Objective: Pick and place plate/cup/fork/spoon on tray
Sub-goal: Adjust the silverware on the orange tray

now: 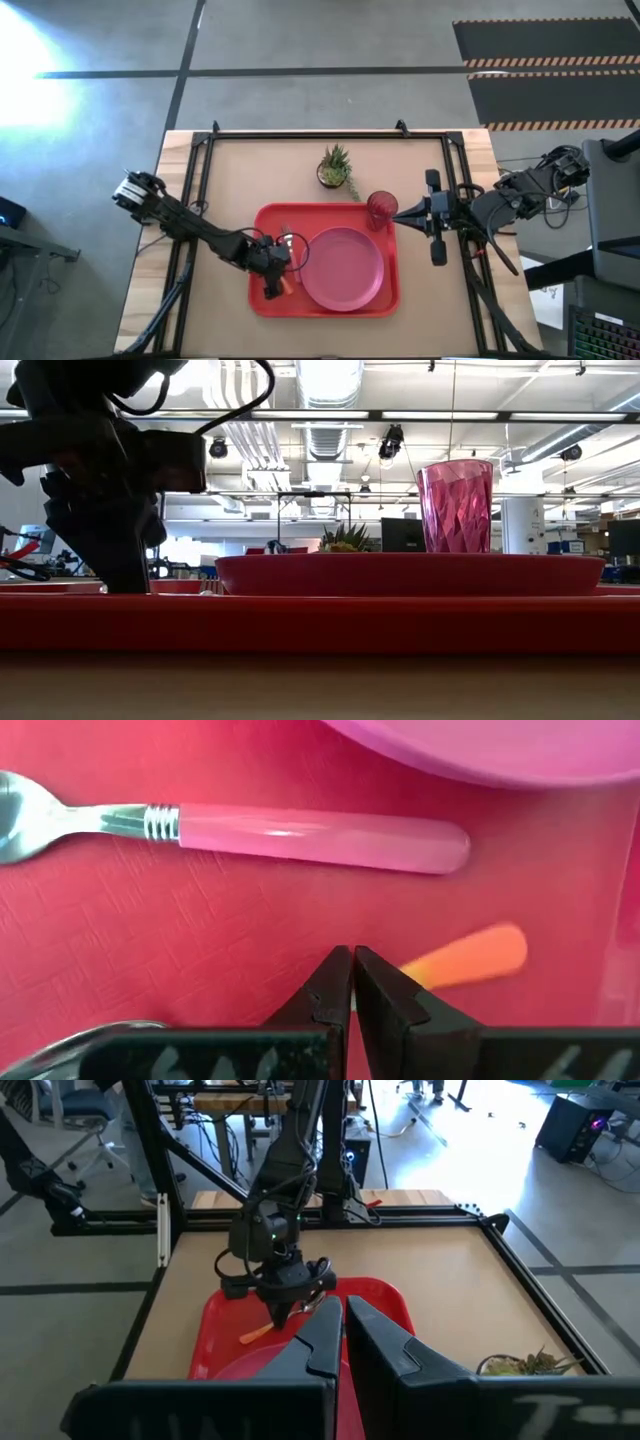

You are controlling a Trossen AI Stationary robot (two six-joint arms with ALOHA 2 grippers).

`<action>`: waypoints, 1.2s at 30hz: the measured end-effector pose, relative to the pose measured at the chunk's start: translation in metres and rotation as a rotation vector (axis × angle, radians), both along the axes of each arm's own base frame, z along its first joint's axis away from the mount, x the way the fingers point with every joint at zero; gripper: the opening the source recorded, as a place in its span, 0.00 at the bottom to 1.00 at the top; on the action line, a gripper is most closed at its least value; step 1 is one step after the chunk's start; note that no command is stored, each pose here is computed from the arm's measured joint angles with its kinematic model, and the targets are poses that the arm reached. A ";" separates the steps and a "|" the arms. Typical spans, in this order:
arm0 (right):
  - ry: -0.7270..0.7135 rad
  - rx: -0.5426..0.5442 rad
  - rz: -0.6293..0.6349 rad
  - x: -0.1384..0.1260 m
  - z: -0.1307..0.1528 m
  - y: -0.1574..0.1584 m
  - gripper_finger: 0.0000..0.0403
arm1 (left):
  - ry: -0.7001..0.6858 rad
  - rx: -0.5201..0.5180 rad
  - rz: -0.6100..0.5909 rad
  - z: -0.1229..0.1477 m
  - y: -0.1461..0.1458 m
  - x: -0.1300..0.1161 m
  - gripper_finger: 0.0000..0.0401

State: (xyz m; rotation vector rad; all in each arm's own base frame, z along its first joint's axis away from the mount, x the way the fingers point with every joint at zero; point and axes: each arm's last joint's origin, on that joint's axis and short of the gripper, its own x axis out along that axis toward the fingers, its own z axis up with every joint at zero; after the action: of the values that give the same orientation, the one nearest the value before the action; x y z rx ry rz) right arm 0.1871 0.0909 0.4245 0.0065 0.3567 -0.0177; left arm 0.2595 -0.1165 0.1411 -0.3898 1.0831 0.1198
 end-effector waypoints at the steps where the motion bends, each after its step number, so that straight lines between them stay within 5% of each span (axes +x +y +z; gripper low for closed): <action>1: -0.001 0.001 0.000 0.000 0.000 0.000 0.02 | 0.003 -0.004 0.007 -0.001 0.000 0.000 0.00; 18: 0.002 -0.003 0.001 0.000 0.000 0.000 0.02 | 0.154 -0.051 -0.073 0.013 -0.012 -0.016 0.00; 27: 0.002 -0.017 0.006 0.000 0.000 0.000 0.02 | 0.035 0.060 -0.055 0.032 -0.009 -0.002 0.00; 36: 0.001 -0.010 0.003 0.000 0.000 0.000 0.02 | 0.017 0.223 0.018 0.028 0.024 0.008 0.00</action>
State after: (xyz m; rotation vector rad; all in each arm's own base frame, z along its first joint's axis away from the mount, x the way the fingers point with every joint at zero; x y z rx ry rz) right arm 0.1870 0.0908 0.4244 -0.0041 0.3578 -0.0163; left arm 0.2675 -0.0927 0.1687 -0.1983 1.0702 0.2579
